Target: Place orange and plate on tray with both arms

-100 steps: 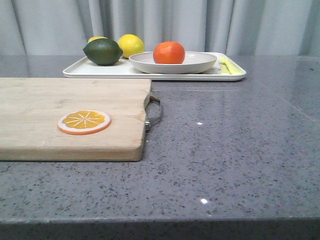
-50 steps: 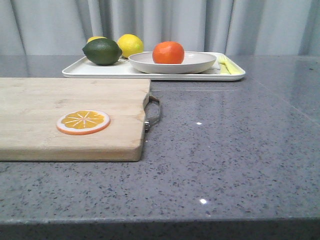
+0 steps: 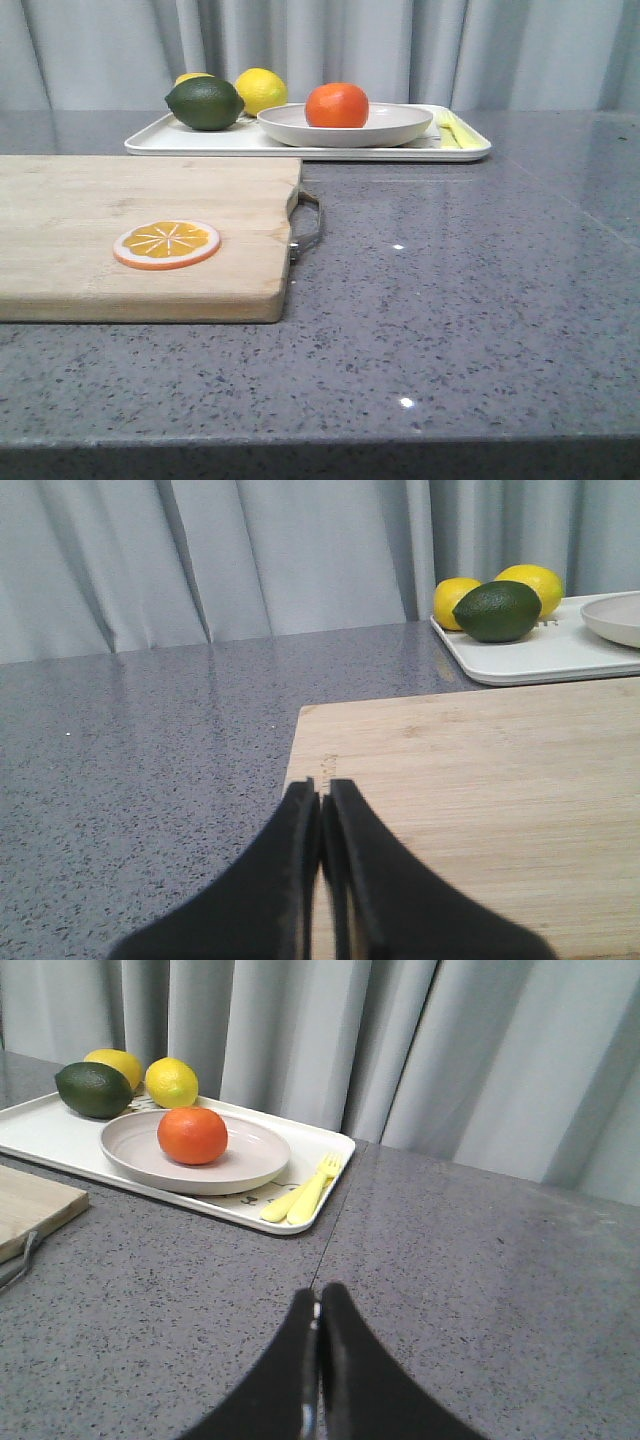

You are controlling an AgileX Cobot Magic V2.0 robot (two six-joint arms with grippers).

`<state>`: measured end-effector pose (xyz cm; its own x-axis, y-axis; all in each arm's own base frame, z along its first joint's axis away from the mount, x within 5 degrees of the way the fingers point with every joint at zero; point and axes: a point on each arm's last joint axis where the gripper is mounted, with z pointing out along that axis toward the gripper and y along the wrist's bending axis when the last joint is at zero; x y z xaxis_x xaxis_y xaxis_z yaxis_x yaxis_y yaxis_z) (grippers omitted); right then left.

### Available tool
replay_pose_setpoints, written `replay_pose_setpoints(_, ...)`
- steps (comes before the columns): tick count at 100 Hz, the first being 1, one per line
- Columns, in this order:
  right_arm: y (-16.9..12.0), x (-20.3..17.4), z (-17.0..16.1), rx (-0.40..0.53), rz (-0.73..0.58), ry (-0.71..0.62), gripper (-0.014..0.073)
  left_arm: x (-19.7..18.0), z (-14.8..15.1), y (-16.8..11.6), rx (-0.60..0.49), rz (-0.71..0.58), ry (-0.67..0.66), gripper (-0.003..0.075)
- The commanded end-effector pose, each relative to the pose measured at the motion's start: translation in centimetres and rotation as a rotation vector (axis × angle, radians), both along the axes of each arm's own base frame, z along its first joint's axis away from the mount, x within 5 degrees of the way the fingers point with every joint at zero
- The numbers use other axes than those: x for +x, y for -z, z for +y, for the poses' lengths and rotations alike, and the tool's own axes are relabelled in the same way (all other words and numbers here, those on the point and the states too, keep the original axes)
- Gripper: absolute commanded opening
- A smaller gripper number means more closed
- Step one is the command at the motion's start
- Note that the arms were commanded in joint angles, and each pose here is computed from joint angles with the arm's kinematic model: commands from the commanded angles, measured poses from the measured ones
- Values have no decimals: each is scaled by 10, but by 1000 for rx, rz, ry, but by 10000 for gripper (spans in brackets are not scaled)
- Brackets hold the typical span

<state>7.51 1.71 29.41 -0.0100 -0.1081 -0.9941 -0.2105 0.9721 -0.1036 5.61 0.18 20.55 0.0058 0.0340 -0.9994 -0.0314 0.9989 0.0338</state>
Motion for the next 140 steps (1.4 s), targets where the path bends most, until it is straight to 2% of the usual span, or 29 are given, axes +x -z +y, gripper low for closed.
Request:
replay_pose_setpoints(1, -14, 0, -3, 19, -84, 31, -102, -3, 0, -6, -11, -108, 3, -20)
replay_pose_setpoints(30, 0, 2, -6, 14, -117, 73, -102, -3, 0, -6, -11, -108, 3, -20)
replay_pose_setpoints(55, 32, -14, -9, 11, -212, 84, -102, -3, 0, -6, -11, -108, 3, -20)
replay_pose_setpoints(79, 69, -24, -10, 21, -228, 82, -102, -3, 0, -6, -11, -108, 3, -20)
replay_pose_setpoints(86, 77, -21, -11, 33, -182, 88, -102, -3, 0, -6, -11, -108, 3, -20)
replay_pose_setpoints(97, 81, -21, -12, 34, -140, 113, -102, -3, 0, -6, -11, -108, 3, -20)
replay_pose_setpoints(140, 81, -21, -13, 32, -139, 134, -102, -3, 0, -6, -11, -108, 3, -20)
